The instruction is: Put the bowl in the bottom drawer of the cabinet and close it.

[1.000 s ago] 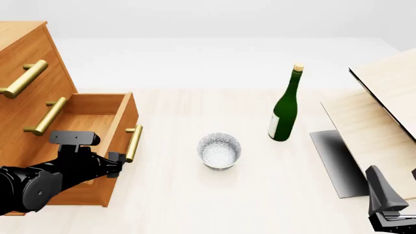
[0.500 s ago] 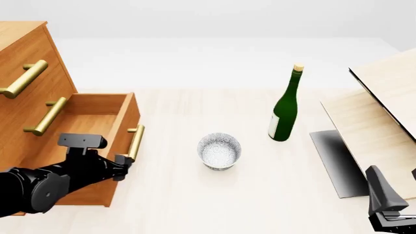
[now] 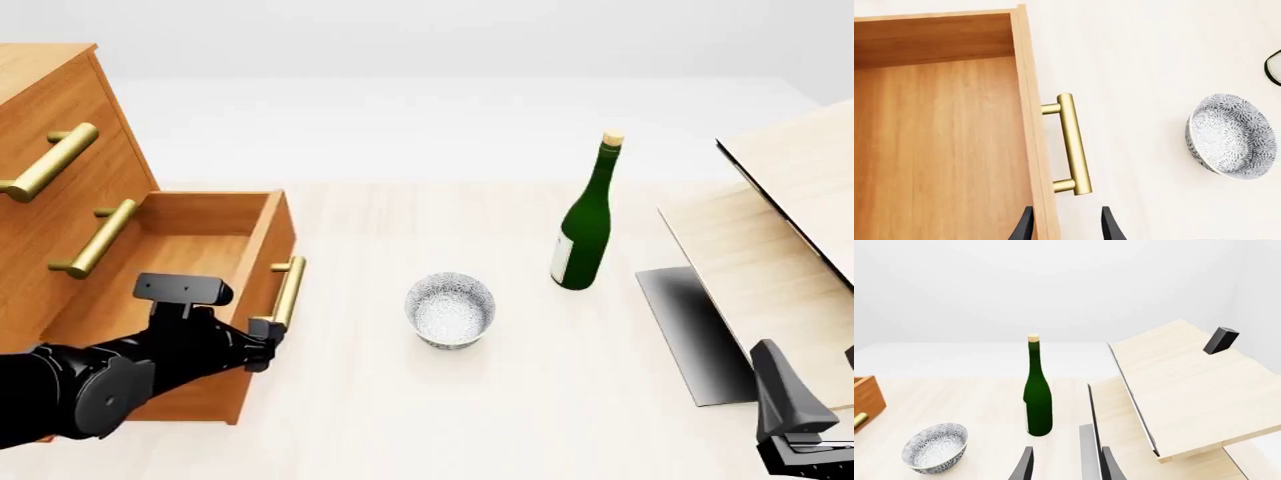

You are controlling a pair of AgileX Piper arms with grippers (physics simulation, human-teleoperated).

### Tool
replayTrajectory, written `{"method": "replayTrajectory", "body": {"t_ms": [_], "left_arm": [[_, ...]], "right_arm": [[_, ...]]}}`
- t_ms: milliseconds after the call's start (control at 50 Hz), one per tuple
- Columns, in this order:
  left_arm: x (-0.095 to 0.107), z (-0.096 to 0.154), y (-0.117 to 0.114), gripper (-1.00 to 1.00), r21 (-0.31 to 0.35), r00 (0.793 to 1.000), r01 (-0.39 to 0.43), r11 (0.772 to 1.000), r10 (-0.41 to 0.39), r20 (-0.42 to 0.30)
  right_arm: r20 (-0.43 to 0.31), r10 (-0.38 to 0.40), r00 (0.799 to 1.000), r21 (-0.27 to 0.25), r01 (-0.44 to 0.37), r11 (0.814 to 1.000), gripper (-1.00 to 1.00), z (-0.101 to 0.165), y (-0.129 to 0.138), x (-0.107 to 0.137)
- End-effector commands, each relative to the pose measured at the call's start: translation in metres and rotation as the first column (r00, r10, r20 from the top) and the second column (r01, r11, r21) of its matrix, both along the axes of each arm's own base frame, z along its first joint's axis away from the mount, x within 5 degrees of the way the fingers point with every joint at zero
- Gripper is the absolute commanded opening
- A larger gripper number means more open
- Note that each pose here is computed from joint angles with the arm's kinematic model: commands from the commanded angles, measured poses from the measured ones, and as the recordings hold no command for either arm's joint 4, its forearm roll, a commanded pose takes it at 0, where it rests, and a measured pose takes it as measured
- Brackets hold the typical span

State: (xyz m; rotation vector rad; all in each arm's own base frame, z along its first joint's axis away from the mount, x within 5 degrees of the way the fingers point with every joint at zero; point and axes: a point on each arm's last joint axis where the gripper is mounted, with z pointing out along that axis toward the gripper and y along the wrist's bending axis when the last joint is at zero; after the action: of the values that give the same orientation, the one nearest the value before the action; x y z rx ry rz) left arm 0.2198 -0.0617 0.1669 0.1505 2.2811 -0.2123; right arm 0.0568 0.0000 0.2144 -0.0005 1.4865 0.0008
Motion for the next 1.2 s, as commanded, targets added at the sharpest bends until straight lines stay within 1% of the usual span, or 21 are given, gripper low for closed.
{"method": "replayTrajectory", "body": {"t_ms": [20,320,540,700,960,1200], "left_arm": [[0.001,-0.012,-0.004,1.00,0.022,0.998,0.028,0.999,-0.027,-0.049],[0.003,-0.013,-0.011,1.00,0.021,0.997,0.055,0.998,-0.054,-0.053],[0.002,-0.011,-0.016,1.00,0.023,0.996,0.078,0.997,-0.077,-0.044],[0.000,-0.007,-0.020,1.00,0.023,0.994,0.102,0.995,-0.101,-0.027],[-0.009,0.005,-0.028,1.00,0.009,0.990,0.142,0.990,-0.142,0.012],[-0.016,0.013,-0.028,1.00,0.002,0.988,0.153,0.988,-0.153,0.037]], "right_arm": [[0.001,0.000,1.000,0.000,0.000,1.000,1.00,0.000,0.000,0.000],[0.000,0.000,1.000,0.000,0.000,1.000,1.00,0.000,0.000,0.000],[0.000,0.000,1.000,0.000,0.000,1.000,1.00,0.000,0.000,0.000],[0.000,0.000,1.000,0.000,0.000,1.000,1.00,0.000,0.000,0.000],[0.000,0.000,1.000,0.000,0.000,1.000,1.00,0.000,0.000,0.000],[0.001,0.000,1.000,0.000,0.000,1.000,1.00,0.000,0.000,0.000]]}}
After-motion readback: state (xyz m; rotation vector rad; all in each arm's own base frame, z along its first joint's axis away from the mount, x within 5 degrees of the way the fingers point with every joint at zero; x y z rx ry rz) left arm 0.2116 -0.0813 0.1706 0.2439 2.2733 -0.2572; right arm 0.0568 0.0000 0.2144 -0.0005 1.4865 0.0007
